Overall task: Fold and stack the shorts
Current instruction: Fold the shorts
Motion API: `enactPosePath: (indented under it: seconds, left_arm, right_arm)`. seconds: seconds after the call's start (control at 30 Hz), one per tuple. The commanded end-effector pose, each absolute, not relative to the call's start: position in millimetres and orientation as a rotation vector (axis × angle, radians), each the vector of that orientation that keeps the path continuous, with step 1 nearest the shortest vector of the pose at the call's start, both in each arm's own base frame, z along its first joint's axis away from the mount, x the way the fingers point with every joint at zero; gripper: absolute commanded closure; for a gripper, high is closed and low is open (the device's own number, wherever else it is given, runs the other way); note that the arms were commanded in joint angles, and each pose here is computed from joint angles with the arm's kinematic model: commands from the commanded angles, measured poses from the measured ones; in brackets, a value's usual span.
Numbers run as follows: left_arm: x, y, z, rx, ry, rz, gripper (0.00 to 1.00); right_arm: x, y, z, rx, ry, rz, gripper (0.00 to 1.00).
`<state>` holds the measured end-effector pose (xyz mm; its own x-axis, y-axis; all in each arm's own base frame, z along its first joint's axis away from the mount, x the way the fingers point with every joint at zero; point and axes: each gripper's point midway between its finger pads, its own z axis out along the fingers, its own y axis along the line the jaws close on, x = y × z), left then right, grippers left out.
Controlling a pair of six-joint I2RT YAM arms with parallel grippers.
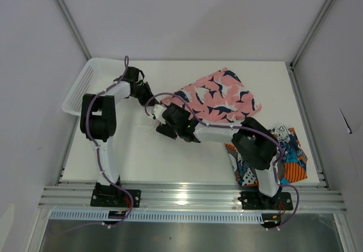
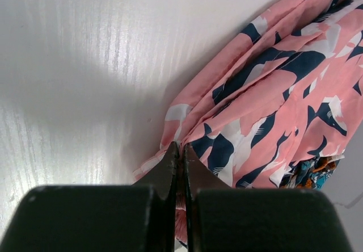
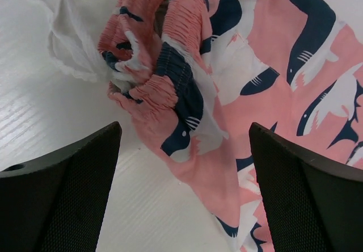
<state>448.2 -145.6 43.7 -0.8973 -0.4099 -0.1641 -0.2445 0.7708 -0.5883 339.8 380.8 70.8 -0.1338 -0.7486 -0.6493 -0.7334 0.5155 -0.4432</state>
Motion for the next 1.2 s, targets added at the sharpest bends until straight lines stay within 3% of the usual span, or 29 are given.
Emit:
enactPosePath:
  seconds: [0.0, 0.37, 0.43, 0.5, 0.53, 0.67, 0.87, 0.93, 0.97, 1.0, 1.07, 1.17]
  left_arm:
    - [453.3, -141.1, 46.4, -0.493, 2.692, -0.801, 1.00]
    - [455.4, -140.9, 31.6, -0.494, 2.730, -0.790, 1.00]
    - [454.9, -140.1, 30.3, -0.495, 2.734, -0.783, 1.00]
    - [455.0, -140.5, 29.9, -0.493, 2.736, -0.786, 1.00]
    - [454.8, -140.9, 30.2, -0.490, 2.736, -0.790, 1.00]
    - [456.1, -141.3, 31.7, -0.492, 2.736, -0.793, 1.00]
    - [457.0, -142.5, 37.7, -0.495, 2.735, -0.803, 0.97]
    - [455.2, -142.6, 42.5, -0.496, 2.729, -0.806, 0.90]
    - [454.5, -143.0, 46.3, -0.494, 2.723, -0.812, 0.85]
    - [453.7, -142.2, 49.8, -0.491, 2.717, -0.812, 0.69]
    - [451.8, -140.8, 64.7, -0.496, 2.685, -0.818, 0.47]
    - [447.1, -136.8, 84.3, -0.532, 2.636, -0.853, 0.35]
  right_arm:
    - [348.3, 390.7, 70.7, -1.290, 1.740, -0.172, 0.05]
    - [345.2, 421.8, 44.6, -1.439, 1.614, -0.275, 0.08]
    - [344.1, 423.8, 34.7, -1.466, 1.623, -0.277, 0.14]
    - [343.9, 425.3, 31.7, -1.480, 1.629, -0.270, 0.25]
    - [343.3, 424.6, 28.0, -1.489, 1.633, -0.272, 0.35]
    - [343.0, 421.4, 22.3, -1.493, 1.641, -0.280, 0.56]
    - [344.5, 416.8, 18.0, -1.475, 1.643, -0.304, 0.70]
    - [344.3, 417.4, 19.8, -1.461, 1.649, -0.289, 0.81]
    - [346.0, 418.4, 25.1, -1.434, 1.658, -0.269, 0.82]
    - [345.9, 419.4, 26.7, -1.425, 1.662, -0.254, 0.84]
    - [348.2, 420.1, 32.3, -1.403, 1.677, -0.214, 0.91]
    - [349.3, 418.9, 35.0, -1.366, 1.707, -0.156, 0.92]
